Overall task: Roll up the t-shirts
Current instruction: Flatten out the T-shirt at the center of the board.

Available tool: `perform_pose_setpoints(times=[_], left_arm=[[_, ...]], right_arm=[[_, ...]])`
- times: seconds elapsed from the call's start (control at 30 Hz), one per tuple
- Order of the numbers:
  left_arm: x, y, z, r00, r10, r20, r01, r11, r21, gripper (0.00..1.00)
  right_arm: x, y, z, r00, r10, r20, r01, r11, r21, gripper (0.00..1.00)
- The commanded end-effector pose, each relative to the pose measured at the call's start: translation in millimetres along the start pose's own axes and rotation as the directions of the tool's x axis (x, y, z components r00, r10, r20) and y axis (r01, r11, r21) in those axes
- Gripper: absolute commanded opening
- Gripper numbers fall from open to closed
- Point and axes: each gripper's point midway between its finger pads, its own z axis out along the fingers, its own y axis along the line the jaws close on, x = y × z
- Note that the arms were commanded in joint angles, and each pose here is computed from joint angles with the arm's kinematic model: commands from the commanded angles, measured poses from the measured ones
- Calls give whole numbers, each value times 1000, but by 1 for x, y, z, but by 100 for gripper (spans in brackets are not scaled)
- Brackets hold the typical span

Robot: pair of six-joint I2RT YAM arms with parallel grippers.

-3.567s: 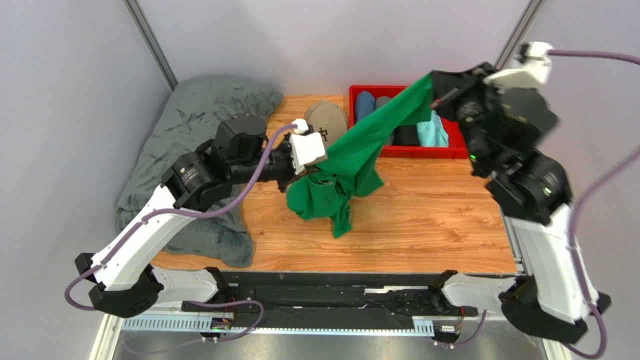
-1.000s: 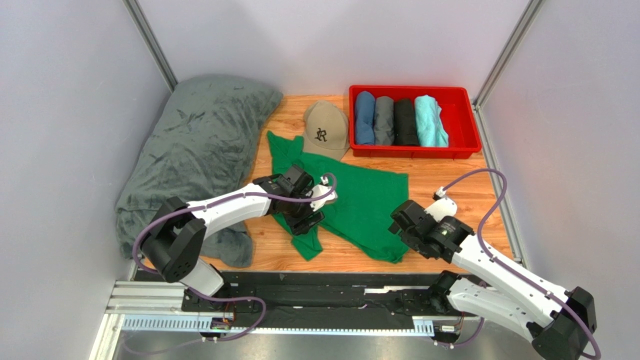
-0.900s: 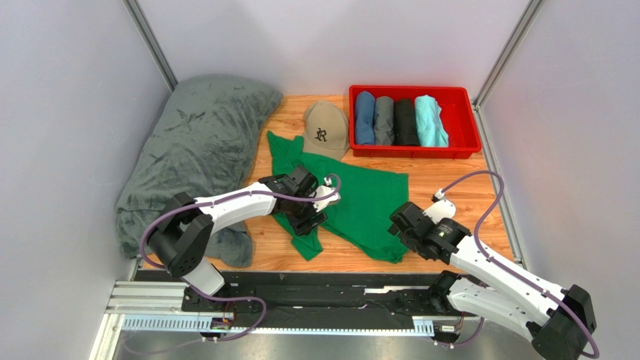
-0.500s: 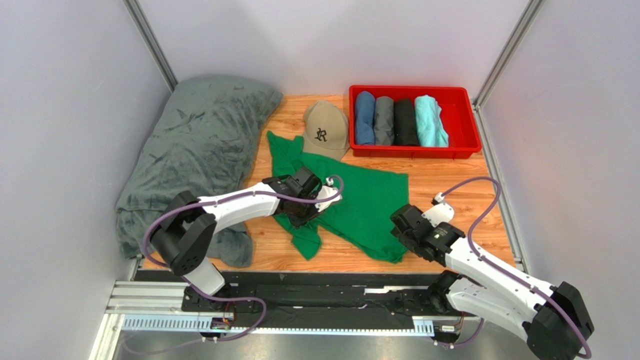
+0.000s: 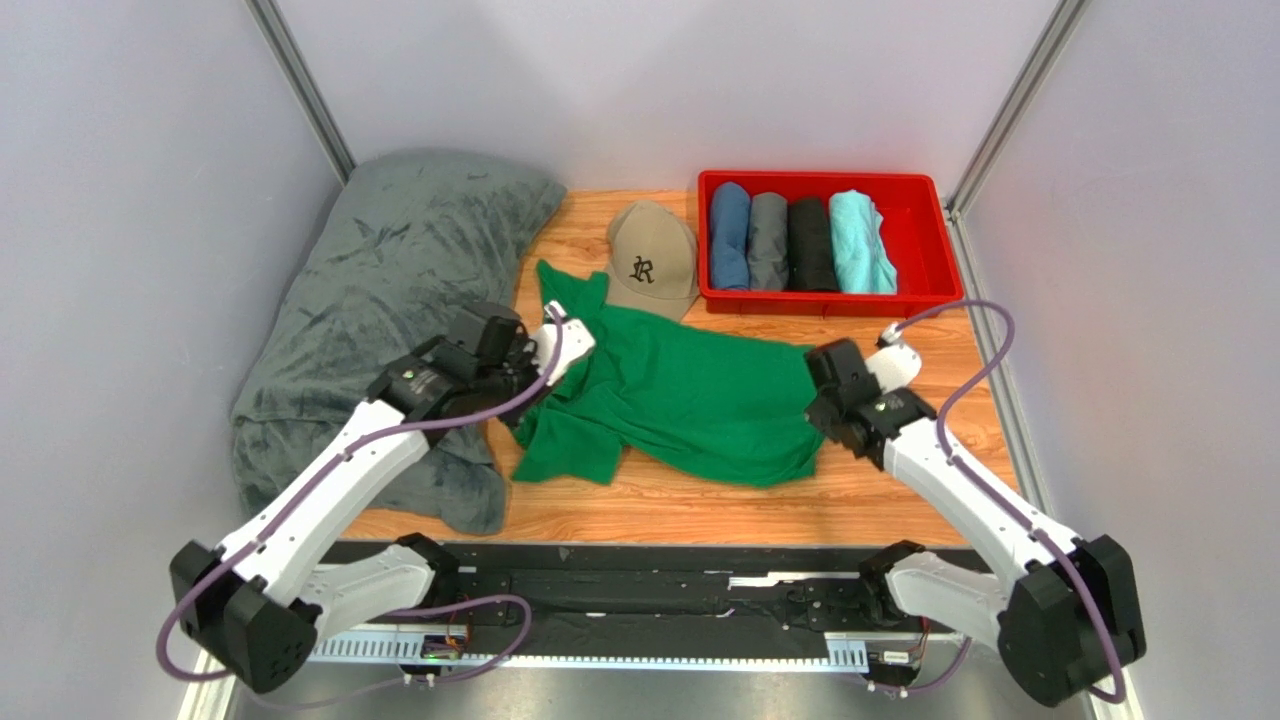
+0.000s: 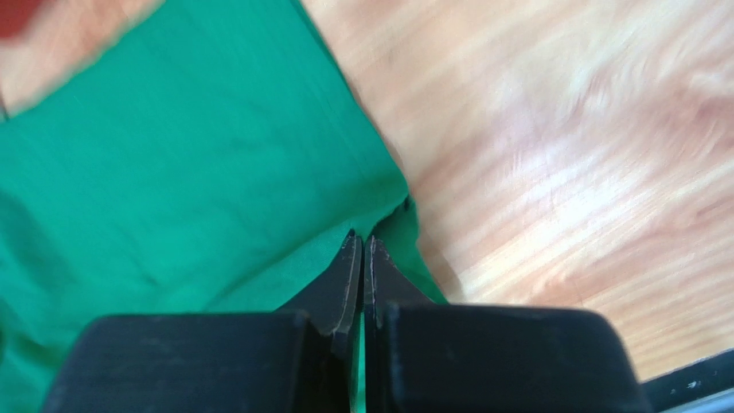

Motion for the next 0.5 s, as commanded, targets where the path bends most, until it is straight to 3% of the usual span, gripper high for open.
perform_pose_setpoints(times=[0.0, 0.1, 0.27, 0.33, 0.37, 0.4, 0.47], left_arm=[[-4, 30, -46, 999, 11, 43, -6, 995, -104, 0], [-16, 57, -64, 996, -26, 89, 41, 984, -173, 0], [-35, 79, -64, 985, -113, 127, 133, 978, -162, 0], [-47, 84, -62, 982, -123, 147, 145, 978, -151, 0], [-47, 86, -53, 982, -136, 130, 154, 979, -137, 0], [-50, 88, -51, 980, -147, 133, 165, 977, -135, 0], [-52, 89, -41, 980, -162, 117, 174, 979, -107, 0]], right_arm=[[-56, 23, 7, 998, -24, 59, 26, 999, -29, 0], [-90, 38, 22, 998, -10, 54, 11, 1000, -16, 0], [-134, 80, 53, 999, -31, 34, 31, 999, -23, 0], [-119, 85, 75, 991, -105, -79, 105, 994, 2, 22], [-127, 97, 74, 990, -116, -80, 115, 993, -16, 33], [-120, 98, 80, 984, -139, -114, 139, 990, -13, 51], [-112, 89, 76, 981, -149, -126, 150, 989, -3, 61]])
